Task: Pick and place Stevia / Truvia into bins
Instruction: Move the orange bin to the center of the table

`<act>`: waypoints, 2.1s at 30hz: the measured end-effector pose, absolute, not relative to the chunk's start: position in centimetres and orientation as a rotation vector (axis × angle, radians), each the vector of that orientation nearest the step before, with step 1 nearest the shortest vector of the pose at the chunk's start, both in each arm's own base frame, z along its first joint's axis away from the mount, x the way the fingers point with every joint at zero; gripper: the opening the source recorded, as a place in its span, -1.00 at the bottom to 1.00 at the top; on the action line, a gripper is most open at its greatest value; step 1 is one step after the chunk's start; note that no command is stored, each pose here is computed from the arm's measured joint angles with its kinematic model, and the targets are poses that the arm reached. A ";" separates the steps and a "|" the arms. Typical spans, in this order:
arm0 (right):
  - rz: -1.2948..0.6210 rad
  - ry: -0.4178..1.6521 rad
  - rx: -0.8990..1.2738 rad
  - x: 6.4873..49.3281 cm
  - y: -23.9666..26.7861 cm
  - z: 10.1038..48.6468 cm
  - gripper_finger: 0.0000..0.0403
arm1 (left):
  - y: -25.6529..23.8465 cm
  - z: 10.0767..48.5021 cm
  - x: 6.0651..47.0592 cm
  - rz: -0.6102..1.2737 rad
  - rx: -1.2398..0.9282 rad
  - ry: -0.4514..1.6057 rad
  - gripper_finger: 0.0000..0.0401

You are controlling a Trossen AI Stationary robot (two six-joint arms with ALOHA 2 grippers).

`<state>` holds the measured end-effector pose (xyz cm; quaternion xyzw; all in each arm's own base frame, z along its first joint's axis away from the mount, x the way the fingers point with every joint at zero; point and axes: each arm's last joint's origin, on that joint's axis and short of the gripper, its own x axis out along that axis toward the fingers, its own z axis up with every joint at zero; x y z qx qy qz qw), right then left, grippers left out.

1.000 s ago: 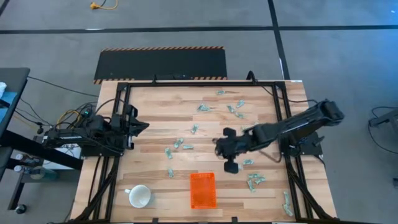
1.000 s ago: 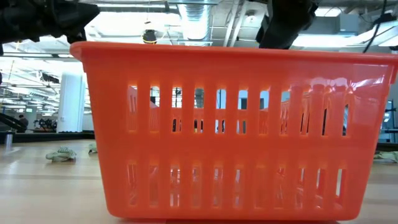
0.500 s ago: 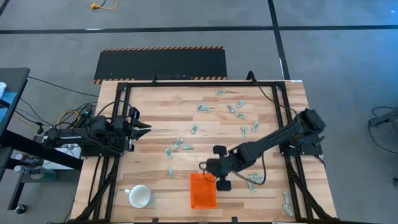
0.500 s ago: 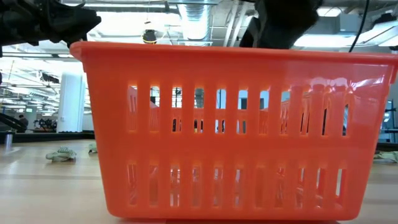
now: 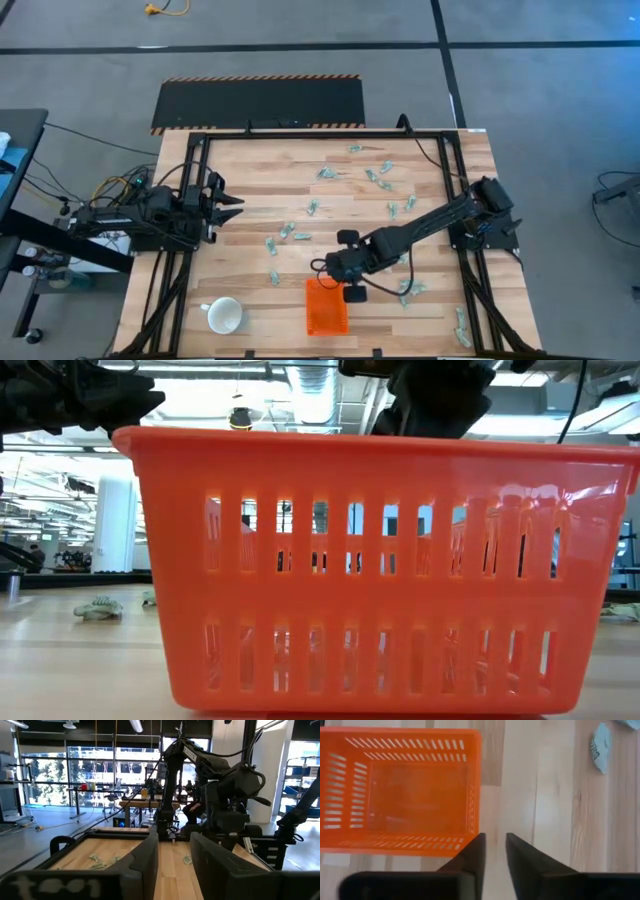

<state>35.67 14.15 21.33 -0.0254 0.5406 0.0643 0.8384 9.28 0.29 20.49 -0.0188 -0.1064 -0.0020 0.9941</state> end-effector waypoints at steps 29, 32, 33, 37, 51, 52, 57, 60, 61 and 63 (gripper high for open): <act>0.176 1.157 0.030 37.6 14.6 18.1 -0.31 | 0.3 20.3 9.3 0.000 -0.047 -0.189 -0.48; 0.176 1.162 0.024 37.6 14.5 18.1 -0.35 | 0.3 20.3 9.3 0.000 -0.047 -0.189 -0.48; 0.171 1.169 0.025 37.7 14.4 17.8 -0.36 | 0.3 20.3 9.3 -0.001 -0.049 -0.189 -0.48; 0.156 1.194 0.023 37.8 13.8 17.3 -0.44 | 0.3 20.3 9.3 -0.001 -0.054 -0.189 -0.48; 0.080 1.267 -0.009 39.0 7.8 16.4 -0.97 | 0.5 20.3 9.3 0.053 -0.059 -0.191 -0.48; 0.071 1.270 -0.014 39.0 7.2 16.5 -0.96 | 0.5 20.3 9.3 0.053 -0.059 -0.191 -0.48; -0.002 1.320 -0.037 38.9 3.9 16.4 -0.88 | 0.5 20.3 9.3 0.055 -0.047 -0.191 -0.48; -0.040 1.343 -0.054 38.8 2.3 16.5 -0.87 | 0.5 20.3 9.3 0.055 -0.042 -0.191 -0.48; -0.041 1.343 -0.060 38.8 1.9 16.5 -0.88 | 0.5 20.3 9.3 0.056 -0.036 -0.191 -0.48; -0.039 1.334 -0.060 38.9 1.2 16.5 -0.88 | 0.5 20.3 9.3 0.058 -0.024 -0.190 -0.48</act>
